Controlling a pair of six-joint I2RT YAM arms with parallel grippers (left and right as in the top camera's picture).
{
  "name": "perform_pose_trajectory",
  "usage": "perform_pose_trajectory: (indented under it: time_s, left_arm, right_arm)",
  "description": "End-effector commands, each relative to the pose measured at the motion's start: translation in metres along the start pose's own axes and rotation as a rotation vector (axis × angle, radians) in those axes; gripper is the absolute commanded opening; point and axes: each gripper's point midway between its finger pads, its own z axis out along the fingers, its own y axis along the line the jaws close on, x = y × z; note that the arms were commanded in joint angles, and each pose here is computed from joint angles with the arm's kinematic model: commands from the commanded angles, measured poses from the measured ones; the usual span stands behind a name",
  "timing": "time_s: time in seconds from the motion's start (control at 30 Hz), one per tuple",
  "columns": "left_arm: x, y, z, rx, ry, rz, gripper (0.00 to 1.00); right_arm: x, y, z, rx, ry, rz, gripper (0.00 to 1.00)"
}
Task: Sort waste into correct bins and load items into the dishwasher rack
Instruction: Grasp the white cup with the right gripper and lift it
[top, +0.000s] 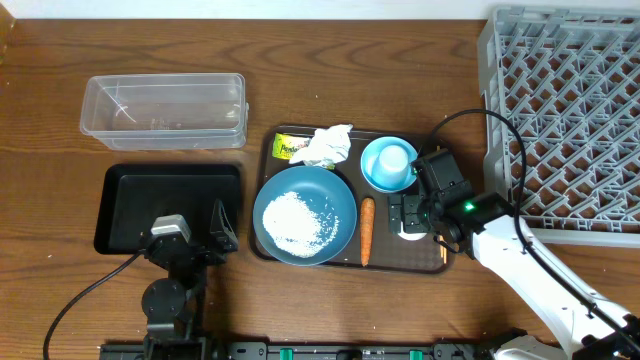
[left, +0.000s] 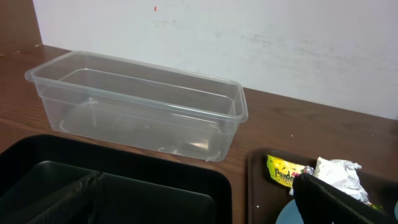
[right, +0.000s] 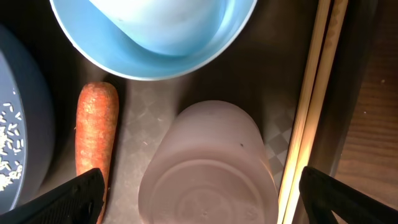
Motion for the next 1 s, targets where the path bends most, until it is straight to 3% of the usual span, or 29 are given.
perform_pose_trajectory:
  time_s: [0.0, 0.47, 0.63, 0.97]
  left_arm:
    - [0.017, 0.006, 0.002, -0.026, 0.039, 0.009, 0.98]
    - [0.017, 0.006, 0.002, -0.026, 0.039, 0.009, 0.98]
    - [0.017, 0.006, 0.002, -0.026, 0.039, 0.009, 0.98]
    - [0.017, 0.006, 0.002, -0.026, 0.039, 0.009, 0.98]
  right_arm:
    - [0.005, 0.002, 0.004, -0.001, 0.018, 0.009, 0.99]
    - [0.003, 0.0, 0.031, 0.024, 0.04, 0.009, 0.99]
    - [0.003, 0.0, 0.03, 0.024, 0.039, 0.009, 0.84]
    - [-0.001, 0.002, 0.015, 0.009, 0.005, 0.009, 0.72]
